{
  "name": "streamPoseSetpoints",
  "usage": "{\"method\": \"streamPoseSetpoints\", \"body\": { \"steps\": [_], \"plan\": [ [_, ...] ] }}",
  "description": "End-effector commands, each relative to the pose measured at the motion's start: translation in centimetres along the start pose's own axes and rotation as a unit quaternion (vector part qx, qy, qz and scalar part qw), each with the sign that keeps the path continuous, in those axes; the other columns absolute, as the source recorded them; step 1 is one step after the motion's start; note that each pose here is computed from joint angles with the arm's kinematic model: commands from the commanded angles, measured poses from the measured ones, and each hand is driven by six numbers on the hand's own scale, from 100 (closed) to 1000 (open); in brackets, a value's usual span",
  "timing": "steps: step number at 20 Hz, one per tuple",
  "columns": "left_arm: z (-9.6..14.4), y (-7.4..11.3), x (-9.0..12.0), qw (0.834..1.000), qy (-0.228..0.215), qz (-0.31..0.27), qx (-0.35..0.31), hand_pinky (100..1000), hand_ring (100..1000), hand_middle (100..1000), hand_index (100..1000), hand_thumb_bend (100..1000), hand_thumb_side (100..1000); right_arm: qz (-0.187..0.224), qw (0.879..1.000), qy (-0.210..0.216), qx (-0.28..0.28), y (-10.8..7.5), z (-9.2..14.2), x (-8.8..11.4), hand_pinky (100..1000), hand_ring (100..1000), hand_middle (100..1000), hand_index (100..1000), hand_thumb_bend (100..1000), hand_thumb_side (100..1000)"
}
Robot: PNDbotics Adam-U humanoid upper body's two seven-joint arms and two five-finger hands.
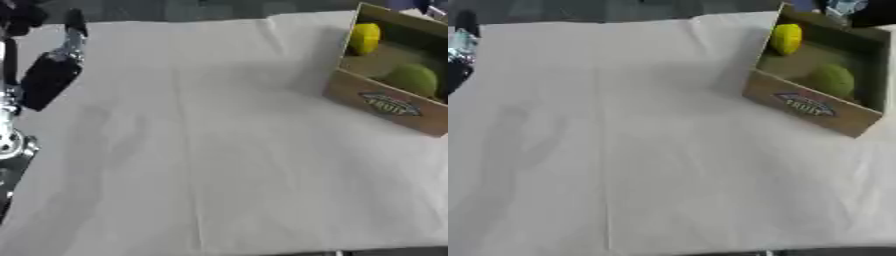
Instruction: Pick up the objects with one hand, pass them to the other hand, and then place them into the box on the other side of the table.
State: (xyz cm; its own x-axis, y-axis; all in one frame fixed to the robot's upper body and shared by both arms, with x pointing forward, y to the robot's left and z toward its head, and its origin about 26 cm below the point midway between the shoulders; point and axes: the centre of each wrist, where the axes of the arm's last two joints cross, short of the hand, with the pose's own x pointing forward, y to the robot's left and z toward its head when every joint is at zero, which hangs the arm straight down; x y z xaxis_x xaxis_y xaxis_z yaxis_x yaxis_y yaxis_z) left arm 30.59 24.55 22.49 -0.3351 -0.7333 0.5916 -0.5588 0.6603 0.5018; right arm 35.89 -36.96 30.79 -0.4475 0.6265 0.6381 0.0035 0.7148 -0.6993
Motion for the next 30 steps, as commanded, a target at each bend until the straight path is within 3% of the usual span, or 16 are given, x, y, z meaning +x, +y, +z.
{"method": "streamPoseSetpoints", "body": {
  "steps": [1, 10, 11, 12, 16, 23, 25, 27, 30],
  "plan": [
    [-0.7, 1.7, -0.1, 0.999, -0.013, -0.006, 0.036, 792, 706, 619, 787, 278, 604, 0.013, 1.0, 0.008, -0.024, -2.5, 0.9, -0.1, 963, 774, 701, 652, 100, 194],
    [-0.7, 2.6, -1.1, 0.996, -0.001, 0.006, 0.086, 792, 700, 611, 783, 272, 614, 0.028, 0.998, 0.063, -0.002, -3.2, 2.5, -5.1, 945, 775, 708, 662, 100, 244],
    [-0.6, 2.5, -1.1, 0.996, 0.005, 0.013, 0.088, 791, 698, 610, 782, 268, 618, 0.035, 0.997, 0.07, 0.005, -3.2, 2.6, -5.7, 946, 776, 707, 662, 100, 175],
    [-0.5, 2.3, -1.2, 0.996, 0.011, 0.019, 0.091, 790, 697, 608, 781, 263, 620, 0.041, 0.996, 0.076, 0.011, -3.1, 2.7, -6.4, 947, 778, 709, 663, 100, 265],
    [-0.3, 2.0, -1.1, 0.995, 0.02, 0.031, 0.096, 790, 697, 608, 781, 262, 623, 0.051, 0.994, 0.095, 0.023, -2.8, 3.1, -8.5, 948, 781, 711, 665, 100, 283],
    [-0.2, 1.8, -1.0, 0.995, 0.02, 0.035, 0.086, 797, 706, 611, 784, 258, 618, 0.06, 0.991, 0.115, 0.025, -2.8, 3.6, -10.3, 953, 790, 722, 677, 100, 297],
    [-0.1, 1.7, -1.0, 0.996, 0.02, 0.036, 0.085, 800, 714, 614, 783, 260, 620, 0.064, 0.991, 0.114, 0.033, -2.7, 3.6, -10.6, 973, 830, 794, 749, 100, 361],
    [-0.1, 1.7, -1.0, 0.995, 0.023, 0.037, 0.085, 804, 721, 617, 783, 265, 629, 0.07, 0.991, 0.107, 0.045, -2.6, 3.5, -10.7, 999, 882, 912, 894, 100, 417],
    [-0.1, 1.5, -0.9, 0.995, 0.025, 0.042, 0.083, 805, 721, 616, 786, 262, 629, 0.079, 0.99, 0.097, 0.057, -2.7, 3.5, -10.7, 1000, 892, 947, 933, 105, 426]
  ]
}}
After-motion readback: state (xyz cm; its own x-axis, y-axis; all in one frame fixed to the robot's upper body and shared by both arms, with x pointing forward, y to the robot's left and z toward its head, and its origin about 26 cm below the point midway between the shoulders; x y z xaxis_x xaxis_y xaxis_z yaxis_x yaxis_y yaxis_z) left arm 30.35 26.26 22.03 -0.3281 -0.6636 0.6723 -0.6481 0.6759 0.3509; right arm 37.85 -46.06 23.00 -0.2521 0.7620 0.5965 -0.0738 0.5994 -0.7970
